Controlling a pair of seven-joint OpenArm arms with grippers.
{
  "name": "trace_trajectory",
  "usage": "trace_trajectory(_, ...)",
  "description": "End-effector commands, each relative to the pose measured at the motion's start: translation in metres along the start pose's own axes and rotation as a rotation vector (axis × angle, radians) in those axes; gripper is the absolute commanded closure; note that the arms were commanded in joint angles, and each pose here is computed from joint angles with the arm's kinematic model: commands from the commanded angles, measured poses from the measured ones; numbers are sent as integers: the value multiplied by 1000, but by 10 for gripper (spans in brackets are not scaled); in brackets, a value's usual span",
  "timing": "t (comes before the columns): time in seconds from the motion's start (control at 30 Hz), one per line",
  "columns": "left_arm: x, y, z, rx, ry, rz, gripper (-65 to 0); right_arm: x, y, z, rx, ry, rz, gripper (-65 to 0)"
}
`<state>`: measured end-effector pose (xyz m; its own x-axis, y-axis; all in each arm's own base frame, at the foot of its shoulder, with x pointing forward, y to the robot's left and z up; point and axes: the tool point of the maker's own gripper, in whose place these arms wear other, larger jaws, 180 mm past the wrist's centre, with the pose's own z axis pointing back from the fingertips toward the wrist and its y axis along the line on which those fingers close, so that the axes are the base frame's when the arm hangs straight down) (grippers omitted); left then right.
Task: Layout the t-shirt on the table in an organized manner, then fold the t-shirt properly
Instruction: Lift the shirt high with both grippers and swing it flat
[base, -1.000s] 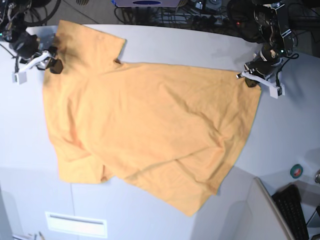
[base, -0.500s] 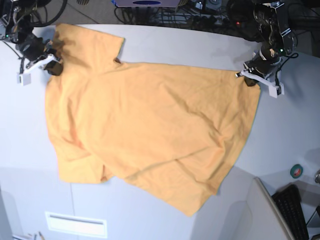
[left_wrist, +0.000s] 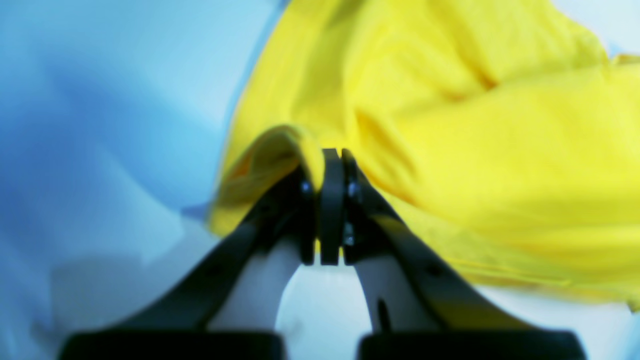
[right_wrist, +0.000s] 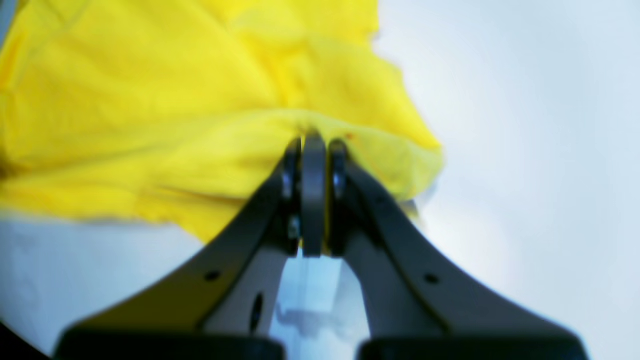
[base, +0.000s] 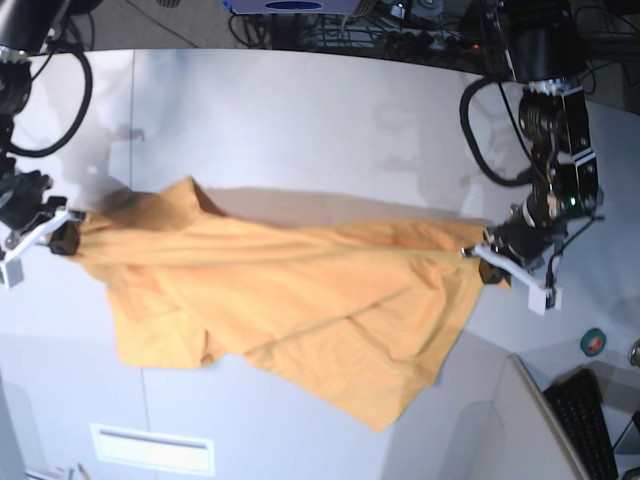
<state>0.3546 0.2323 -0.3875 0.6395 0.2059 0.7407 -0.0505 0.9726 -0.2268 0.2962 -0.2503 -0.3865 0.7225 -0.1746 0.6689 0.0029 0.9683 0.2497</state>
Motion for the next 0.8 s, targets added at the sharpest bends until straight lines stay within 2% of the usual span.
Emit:
trace_trajectory(0.0,39,-4,-3,-16,-79,-8,0,44,1,4,10,-107,32,0)
trace_trajectory(0.13,101,-25,-27,-66,-122,-4,0,101,-12,1,-22,-165,5,0)
trace_trajectory(0.3,158,-62,-57,-133,-114,-57,0,160,-30,0,-34,-240,-26,0)
trace_trajectory(0.43,226,-97,-62,-177,-220,-83,0,218,-42,18,-52,-329,-20,0)
trace_trajectory(0.57,306,-132,-42,-169,-349,-88,0,284,-49,63,-85,-470,37,0)
trace_trajectory(0.67,362,-159,-6,-204,-477,-123,0,322,-43,107,-120,-588,115,0)
trace_trajectory(0.77,382,-170,29,-231,-568,-146,0,334,-25,147,-166,-676,238,0)
